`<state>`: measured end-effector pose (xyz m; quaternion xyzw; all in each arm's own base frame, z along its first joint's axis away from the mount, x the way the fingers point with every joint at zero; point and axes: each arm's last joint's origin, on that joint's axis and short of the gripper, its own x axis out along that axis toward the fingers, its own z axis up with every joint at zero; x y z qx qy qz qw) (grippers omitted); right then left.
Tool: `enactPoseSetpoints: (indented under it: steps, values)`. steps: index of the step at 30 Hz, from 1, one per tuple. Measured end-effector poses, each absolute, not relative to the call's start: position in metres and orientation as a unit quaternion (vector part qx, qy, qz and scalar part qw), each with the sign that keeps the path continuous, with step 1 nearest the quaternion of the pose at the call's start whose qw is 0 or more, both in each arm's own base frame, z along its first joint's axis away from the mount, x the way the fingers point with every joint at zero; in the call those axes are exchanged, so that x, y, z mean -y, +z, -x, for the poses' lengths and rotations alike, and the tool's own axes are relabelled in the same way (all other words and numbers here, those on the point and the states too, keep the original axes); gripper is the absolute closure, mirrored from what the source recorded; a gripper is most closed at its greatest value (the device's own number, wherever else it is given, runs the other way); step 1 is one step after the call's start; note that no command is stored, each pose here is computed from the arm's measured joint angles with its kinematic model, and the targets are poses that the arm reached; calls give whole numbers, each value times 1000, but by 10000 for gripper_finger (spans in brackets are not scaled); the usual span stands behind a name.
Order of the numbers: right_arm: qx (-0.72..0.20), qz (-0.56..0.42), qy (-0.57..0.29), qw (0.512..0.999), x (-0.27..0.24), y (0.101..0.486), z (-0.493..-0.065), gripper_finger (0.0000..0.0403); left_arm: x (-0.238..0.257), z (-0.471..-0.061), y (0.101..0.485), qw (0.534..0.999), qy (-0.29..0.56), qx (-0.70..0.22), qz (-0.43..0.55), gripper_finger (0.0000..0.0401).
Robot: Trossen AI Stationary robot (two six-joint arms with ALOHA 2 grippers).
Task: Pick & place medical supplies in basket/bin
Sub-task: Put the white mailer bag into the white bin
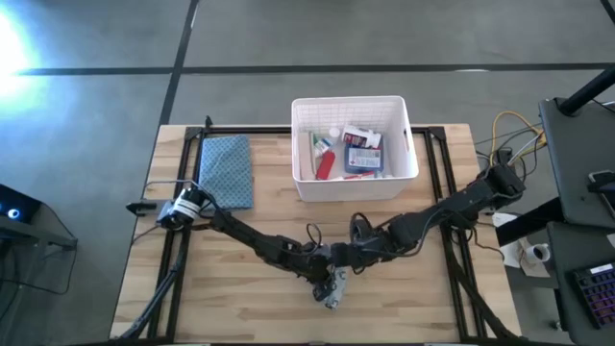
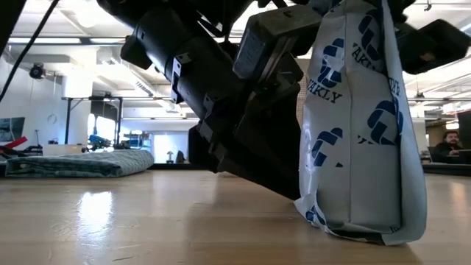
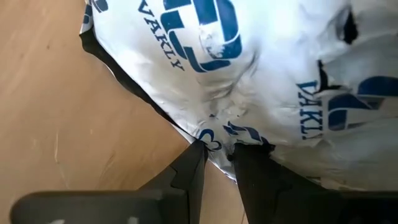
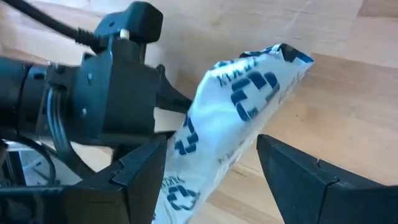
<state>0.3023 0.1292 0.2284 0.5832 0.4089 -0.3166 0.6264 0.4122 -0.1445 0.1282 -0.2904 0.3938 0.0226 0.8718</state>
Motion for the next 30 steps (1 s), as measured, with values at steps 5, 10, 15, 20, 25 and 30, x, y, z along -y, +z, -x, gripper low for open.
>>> enactPoseSetpoints:
  steps: [5, 10, 15, 20, 25, 30]
  values:
    - [-419, -588, -306, 621, -117, 231, -309, 158, 146, -412, 128, 873, 24, -391, 289, 327]
    - [-428, -596, -299, 610, -110, 231, -312, 158, 147, -411, 128, 876, 29, -388, 286, 327]
    - [-446, -602, -304, 588, -107, 224, -309, 158, 147, -412, 129, 876, 30, -387, 286, 327]
    - [-453, -607, -311, 574, -105, 216, -306, 158, 147, -412, 129, 877, 31, -385, 286, 327]
    - [-439, -630, -300, 565, -104, 211, -308, 158, 147, -412, 129, 878, 29, -382, 287, 327]
    - [-417, -643, -293, 572, -101, 205, -312, 158, 147, -412, 129, 879, 29, -381, 287, 327]
